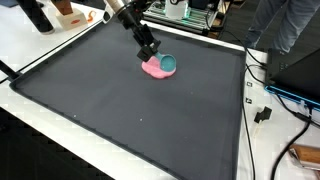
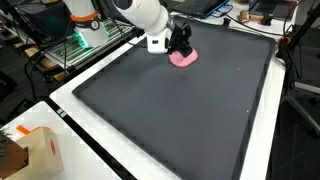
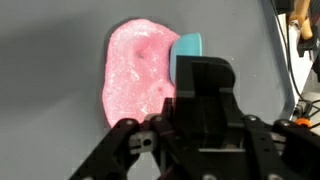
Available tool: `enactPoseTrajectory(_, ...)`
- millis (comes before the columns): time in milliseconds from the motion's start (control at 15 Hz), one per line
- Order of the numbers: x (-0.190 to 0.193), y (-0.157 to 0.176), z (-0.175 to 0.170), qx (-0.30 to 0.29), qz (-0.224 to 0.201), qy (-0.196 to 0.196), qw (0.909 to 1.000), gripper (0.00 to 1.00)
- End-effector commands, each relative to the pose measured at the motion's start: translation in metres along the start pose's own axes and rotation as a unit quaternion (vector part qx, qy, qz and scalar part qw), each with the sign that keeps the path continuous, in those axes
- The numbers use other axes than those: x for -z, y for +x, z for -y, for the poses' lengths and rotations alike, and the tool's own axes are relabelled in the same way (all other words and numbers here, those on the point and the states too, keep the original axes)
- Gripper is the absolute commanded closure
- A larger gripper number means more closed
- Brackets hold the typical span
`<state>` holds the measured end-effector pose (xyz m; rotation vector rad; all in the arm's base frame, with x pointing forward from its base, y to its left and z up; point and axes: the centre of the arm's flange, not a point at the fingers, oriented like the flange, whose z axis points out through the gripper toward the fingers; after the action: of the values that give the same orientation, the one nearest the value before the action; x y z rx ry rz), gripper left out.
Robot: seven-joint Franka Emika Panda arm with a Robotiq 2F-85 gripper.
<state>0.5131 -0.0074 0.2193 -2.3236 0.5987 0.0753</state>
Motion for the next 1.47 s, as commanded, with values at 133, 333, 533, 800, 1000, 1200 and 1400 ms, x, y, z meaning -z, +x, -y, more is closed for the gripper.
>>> enactPoseTrajectory(133,-0.011,0.002,-0.017,-0.058,0.021,-0.011,0.9980,0.75)
enactPoseTrajectory(333,-0.003,0.001,-0.011,-0.073,0.021,-0.005,0.9971,0.75)
enactPoseTrajectory(533,0.004,-0.003,-0.002,-0.064,0.016,-0.006,0.9978,0.75)
enactPoseTrajectory(800,0.013,-0.009,0.013,-0.042,0.013,-0.017,0.9989,0.75)
enactPoseTrajectory(1000,0.020,-0.017,0.031,-0.020,0.007,-0.031,0.9993,0.75)
enactPoseTrajectory(1200,0.034,-0.028,0.057,0.005,-0.008,-0.047,0.9989,0.75)
enactPoseTrajectory(1400,0.049,-0.038,0.086,0.027,-0.031,-0.067,0.9969,0.75)
